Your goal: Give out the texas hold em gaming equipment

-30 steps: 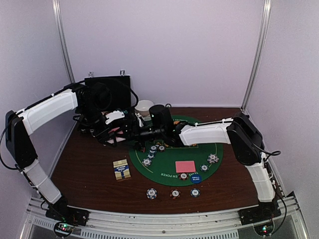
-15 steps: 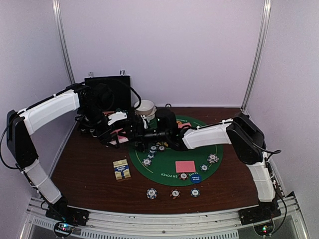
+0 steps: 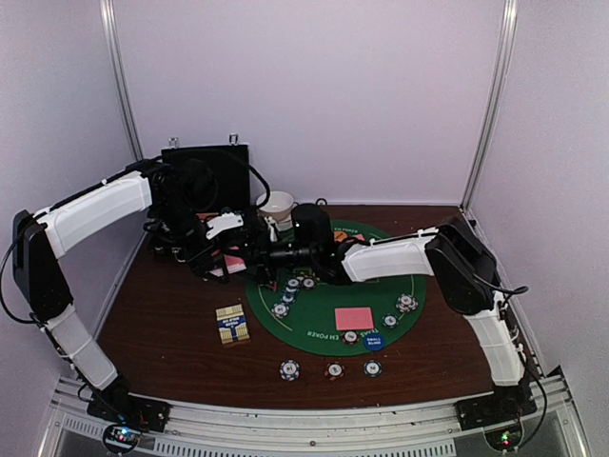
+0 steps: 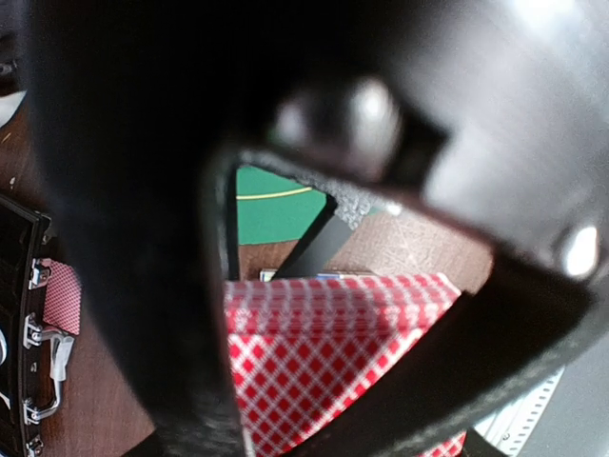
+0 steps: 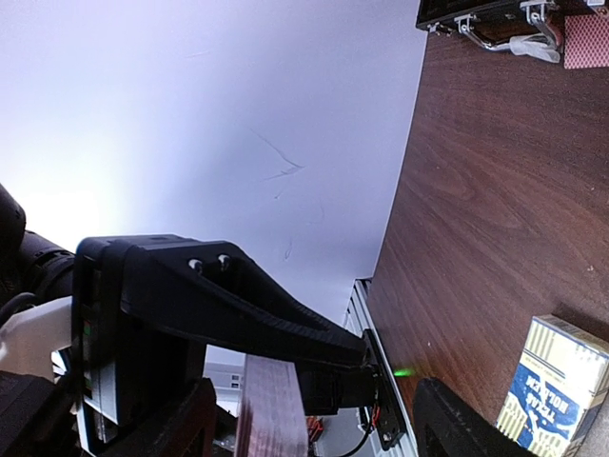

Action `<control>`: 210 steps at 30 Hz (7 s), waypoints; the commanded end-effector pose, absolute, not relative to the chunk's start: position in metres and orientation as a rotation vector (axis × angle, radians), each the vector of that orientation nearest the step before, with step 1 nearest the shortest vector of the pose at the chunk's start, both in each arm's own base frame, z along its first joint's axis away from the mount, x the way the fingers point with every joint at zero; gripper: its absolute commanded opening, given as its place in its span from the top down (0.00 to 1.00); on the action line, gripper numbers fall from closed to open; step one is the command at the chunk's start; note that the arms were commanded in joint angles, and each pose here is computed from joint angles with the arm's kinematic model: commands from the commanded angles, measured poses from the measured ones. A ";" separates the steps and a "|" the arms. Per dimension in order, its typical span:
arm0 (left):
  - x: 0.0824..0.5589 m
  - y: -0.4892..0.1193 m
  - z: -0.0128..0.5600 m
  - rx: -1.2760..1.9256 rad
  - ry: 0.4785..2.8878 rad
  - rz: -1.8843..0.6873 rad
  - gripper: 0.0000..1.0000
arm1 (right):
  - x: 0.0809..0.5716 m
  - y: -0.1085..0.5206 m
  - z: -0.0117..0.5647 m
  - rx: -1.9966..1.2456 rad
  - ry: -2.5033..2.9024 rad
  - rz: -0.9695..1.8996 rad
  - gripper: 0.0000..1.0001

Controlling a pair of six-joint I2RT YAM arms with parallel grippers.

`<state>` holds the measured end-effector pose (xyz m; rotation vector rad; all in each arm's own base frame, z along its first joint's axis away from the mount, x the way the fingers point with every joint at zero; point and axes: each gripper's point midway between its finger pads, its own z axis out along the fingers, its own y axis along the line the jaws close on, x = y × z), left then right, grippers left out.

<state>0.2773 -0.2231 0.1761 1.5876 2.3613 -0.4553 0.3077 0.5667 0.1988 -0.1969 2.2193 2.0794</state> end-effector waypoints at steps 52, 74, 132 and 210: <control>0.279 -0.225 0.180 1.617 2.316 -0.441 1.00 | 0.290 0.516 0.259 -0.246 2.215 2.081 0.91; 0.277 -0.223 0.181 1.622 2.309 -0.430 1.00 | 0.313 0.479 0.256 -0.134 2.217 2.060 1.00; 0.271 -0.222 0.183 1.625 2.312 -0.452 1.00 | 0.510 0.229 0.091 0.181 2.623 0.865 0.86; 0.278 -0.235 0.191 1.593 2.301 -0.521 1.00 | 0.290 0.574 0.222 -0.267 2.218 2.008 0.22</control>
